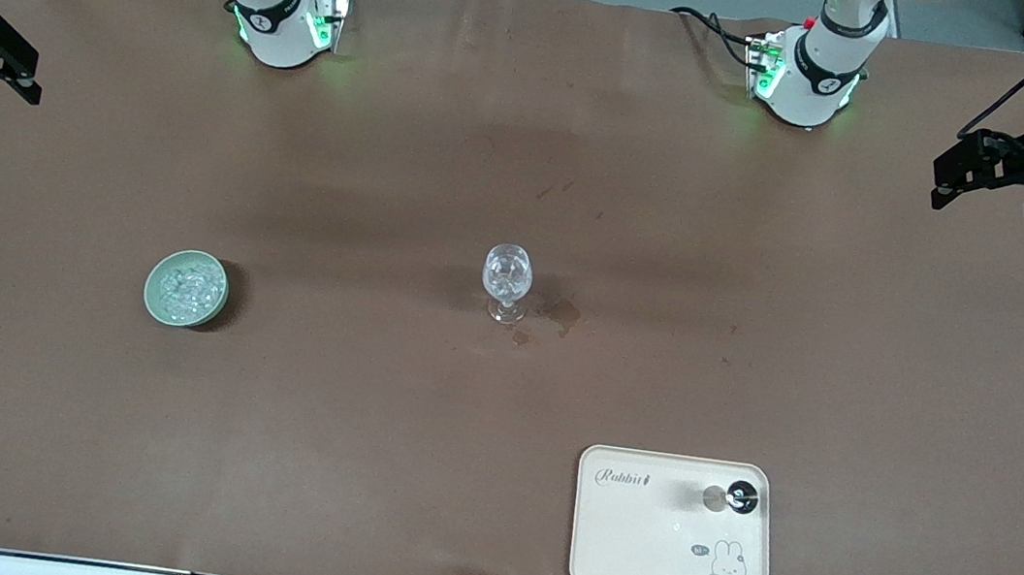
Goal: Pour wine and add ice with both arms
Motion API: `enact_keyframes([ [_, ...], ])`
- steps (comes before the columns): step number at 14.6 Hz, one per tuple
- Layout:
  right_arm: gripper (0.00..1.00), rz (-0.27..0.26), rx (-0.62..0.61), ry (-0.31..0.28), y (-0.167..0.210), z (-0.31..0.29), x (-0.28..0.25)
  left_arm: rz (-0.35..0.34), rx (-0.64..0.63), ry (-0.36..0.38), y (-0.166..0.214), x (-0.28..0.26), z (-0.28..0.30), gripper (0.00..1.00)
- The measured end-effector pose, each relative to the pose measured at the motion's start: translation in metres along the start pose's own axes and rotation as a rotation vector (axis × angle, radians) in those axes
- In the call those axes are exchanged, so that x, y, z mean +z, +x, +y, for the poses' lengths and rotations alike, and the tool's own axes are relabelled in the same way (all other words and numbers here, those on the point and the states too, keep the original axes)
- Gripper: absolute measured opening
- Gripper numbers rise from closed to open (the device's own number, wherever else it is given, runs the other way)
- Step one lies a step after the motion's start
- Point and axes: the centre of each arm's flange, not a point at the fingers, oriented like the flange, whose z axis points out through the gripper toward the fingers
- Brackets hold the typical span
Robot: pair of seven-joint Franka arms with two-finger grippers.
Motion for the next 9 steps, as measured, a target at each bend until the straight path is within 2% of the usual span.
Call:
enact_keyframes([
  [9, 0.92, -0.020, -0.005, 0.004, 0.0050, 0.0000, 0.0132, -0.004, -0.019, -0.011, 0.0001, 0.0015, 0.0000, 1.00],
])
